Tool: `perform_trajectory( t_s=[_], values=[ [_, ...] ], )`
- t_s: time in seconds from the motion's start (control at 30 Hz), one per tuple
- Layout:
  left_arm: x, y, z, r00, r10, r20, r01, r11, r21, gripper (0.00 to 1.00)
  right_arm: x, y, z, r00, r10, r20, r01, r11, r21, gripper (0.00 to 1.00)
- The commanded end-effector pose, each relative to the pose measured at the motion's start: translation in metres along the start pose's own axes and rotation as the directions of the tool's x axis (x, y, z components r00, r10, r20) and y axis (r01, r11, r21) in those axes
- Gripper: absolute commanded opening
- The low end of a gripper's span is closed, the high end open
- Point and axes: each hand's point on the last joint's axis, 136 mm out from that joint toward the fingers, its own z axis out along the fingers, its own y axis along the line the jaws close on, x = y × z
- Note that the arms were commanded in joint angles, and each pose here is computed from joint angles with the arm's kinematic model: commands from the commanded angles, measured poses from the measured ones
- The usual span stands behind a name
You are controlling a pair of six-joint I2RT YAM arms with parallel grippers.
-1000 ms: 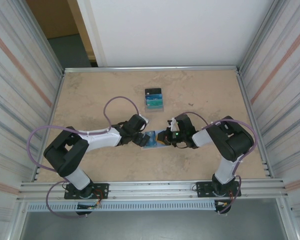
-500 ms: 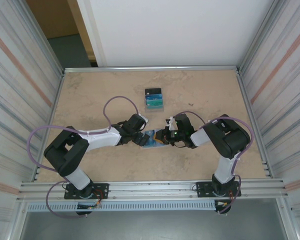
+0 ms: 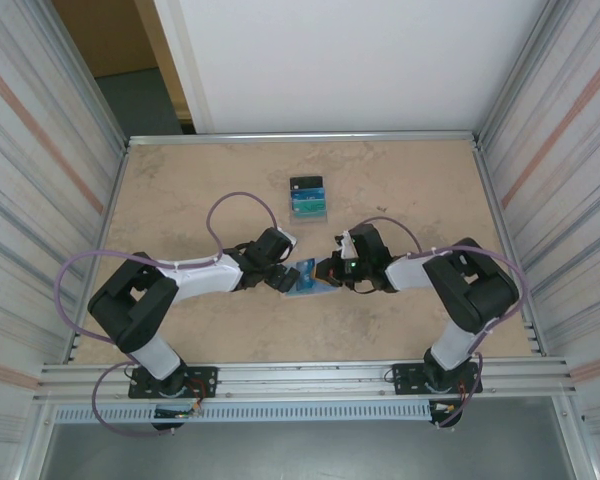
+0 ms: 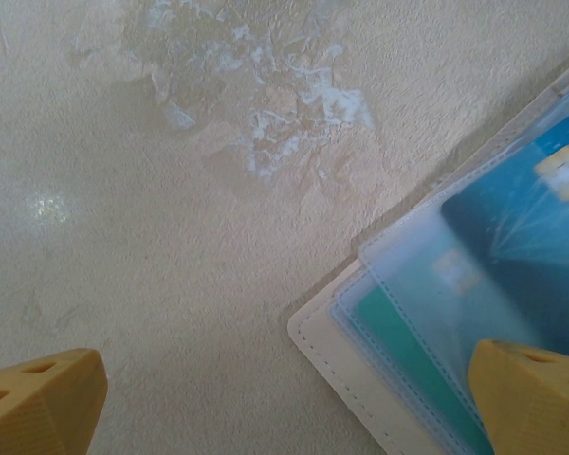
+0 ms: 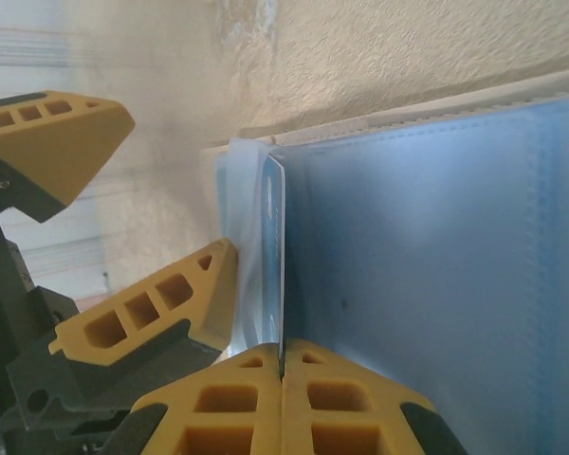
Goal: Take the credit cards out of the card holder
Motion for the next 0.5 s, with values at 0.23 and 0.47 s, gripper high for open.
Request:
perform_trajectory(
  t_s=[0.23,0.47],
  values=[
    [0.007,0.008,-0.014,1.000,-0.001,-0.029,0.001,1.000,-0.012,0.99,-0.005,-0.003,-0.048,0.985,-0.165,0.053,0.148,0.961,0.235,0.01],
    [-0.037,0.009,-0.042,0.991,-0.056,0.121,0.053,0.998,0.025,0.99,-0.010,0.027,-0.091,0.926,-0.349,0.142,0.302,0.913,0.274,0.00]
  ],
)
